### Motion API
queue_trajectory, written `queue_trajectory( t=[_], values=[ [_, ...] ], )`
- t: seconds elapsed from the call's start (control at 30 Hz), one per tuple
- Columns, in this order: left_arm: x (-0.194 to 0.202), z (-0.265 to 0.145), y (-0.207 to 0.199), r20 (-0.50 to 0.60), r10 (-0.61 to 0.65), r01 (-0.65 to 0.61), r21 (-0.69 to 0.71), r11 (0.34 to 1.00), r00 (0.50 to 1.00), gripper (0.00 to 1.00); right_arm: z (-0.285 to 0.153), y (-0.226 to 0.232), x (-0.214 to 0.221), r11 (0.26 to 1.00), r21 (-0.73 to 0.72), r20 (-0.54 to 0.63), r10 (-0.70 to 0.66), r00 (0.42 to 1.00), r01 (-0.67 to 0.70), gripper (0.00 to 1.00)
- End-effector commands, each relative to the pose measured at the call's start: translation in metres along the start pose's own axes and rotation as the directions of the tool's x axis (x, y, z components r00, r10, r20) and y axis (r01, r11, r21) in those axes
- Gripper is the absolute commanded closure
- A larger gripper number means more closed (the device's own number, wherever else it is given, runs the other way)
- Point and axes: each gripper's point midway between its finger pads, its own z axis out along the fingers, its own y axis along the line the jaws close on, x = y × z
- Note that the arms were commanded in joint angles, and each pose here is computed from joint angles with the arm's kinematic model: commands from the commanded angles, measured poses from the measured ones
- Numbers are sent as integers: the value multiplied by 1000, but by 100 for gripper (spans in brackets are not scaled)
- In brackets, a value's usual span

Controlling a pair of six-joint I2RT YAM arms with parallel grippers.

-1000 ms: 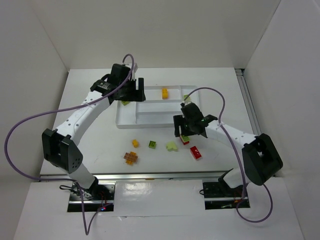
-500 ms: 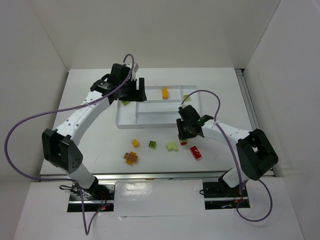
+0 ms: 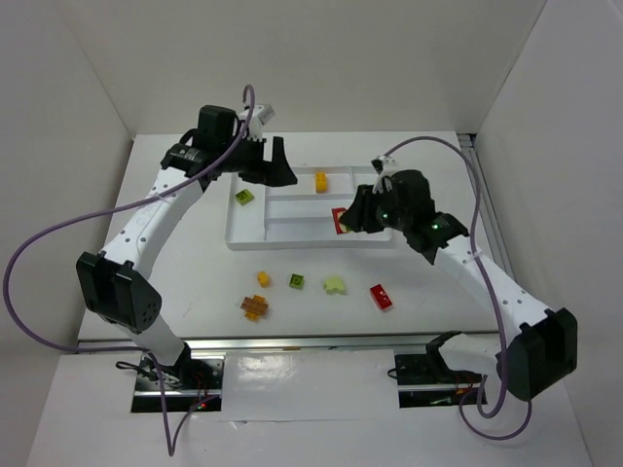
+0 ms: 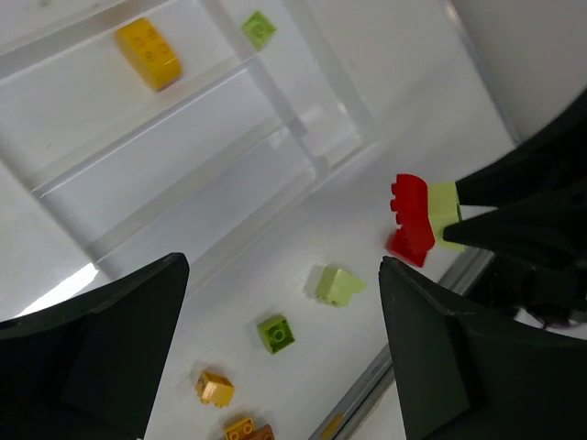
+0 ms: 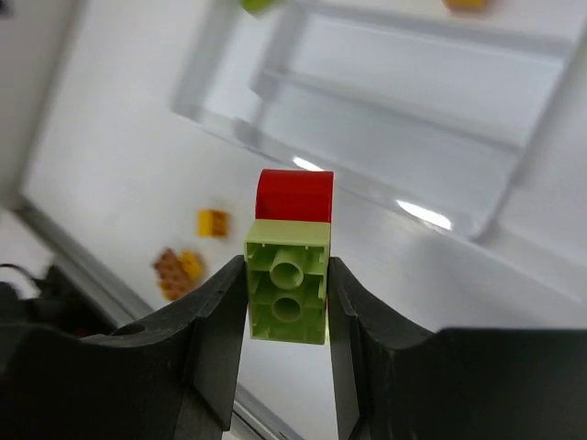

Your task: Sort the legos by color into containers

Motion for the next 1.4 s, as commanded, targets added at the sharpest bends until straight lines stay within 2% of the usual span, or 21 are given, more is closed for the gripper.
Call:
queue_trajectory(
  t=[0.0, 0.07, 0.13, 0.17, 0.23, 0.3, 0.37, 0.4, 0.73, 0.83, 1.0, 1.07, 1.17, 1.2, 1.23, 1.27, 1.37],
  values=[
    [-19, -29, -56, 98, 93, -123, 370, 921, 991, 4, -23, 47, -45, 938, -343, 135, 7, 991, 40, 79],
    [-8, -29, -62, 88, 83, -114, 457, 882, 993, 7, -36, 65, -57, 880, -470, 172, 15, 985, 69, 79],
    [-3, -39, -77, 103, 105, -145, 588, 796, 989, 7, -40, 74, -53, 836, -548, 154, 65, 986, 31, 79],
    [5, -35, -77, 80, 100, -128, 618, 775, 992, 7, -48, 85, -59, 791, -607, 193, 55, 980, 75, 79],
    [9, -37, -84, 89, 120, -149, 657, 739, 989, 4, -49, 87, -54, 764, -645, 154, 97, 983, 25, 79],
    [18, -34, -88, 69, 125, -138, 692, 708, 990, 4, -52, 91, -54, 744, -667, 159, 96, 983, 35, 79],
    [24, -30, -91, 53, 124, -125, 710, 693, 991, 4, -54, 93, -49, 725, -688, 144, 107, 984, 21, 79],
    [28, -29, -97, 50, 134, -129, 724, 677, 990, 4, -57, 95, -55, 717, -695, 179, 97, 979, 56, 79],
    [48, -22, -113, 25, 182, -133, 781, 611, 983, 5, -50, 94, -51, 706, -707, 150, 100, 984, 36, 79],
    [51, -17, -115, 11, 183, -122, 786, 606, 983, 10, -48, 94, -51, 705, -708, 145, 106, 984, 29, 79],
    [53, -12, -122, 13, 198, -131, 791, 598, 980, 36, -44, 93, -49, 701, -713, 129, 109, 986, 16, 80],
    [55, -11, -125, 12, 201, -133, 790, 599, 979, 36, -45, 94, -49, 694, -720, 131, 101, 986, 25, 80],
    [53, -9, -124, 5, 196, -124, 790, 601, 981, 51, -42, 93, -48, 696, -718, 123, 104, 987, 17, 81],
    [55, -6, -123, -14, 186, -103, 789, 605, 982, 60, -41, 92, -47, 698, -716, 114, 107, 988, 7, 83],
    [52, -7, -124, -4, 190, -113, 790, 603, 982, 75, -40, 91, -46, 701, -713, 116, 100, 988, 13, 84],
    [50, -4, -123, -12, 181, -103, 783, 613, 983, 100, -39, 90, -43, 706, -709, 96, 106, 990, -7, 84],
    [47, -4, -122, -3, 189, -118, 771, 625, 982, 100, -33, 82, -40, 743, -669, 109, 84, 991, 11, 88]
  ],
)
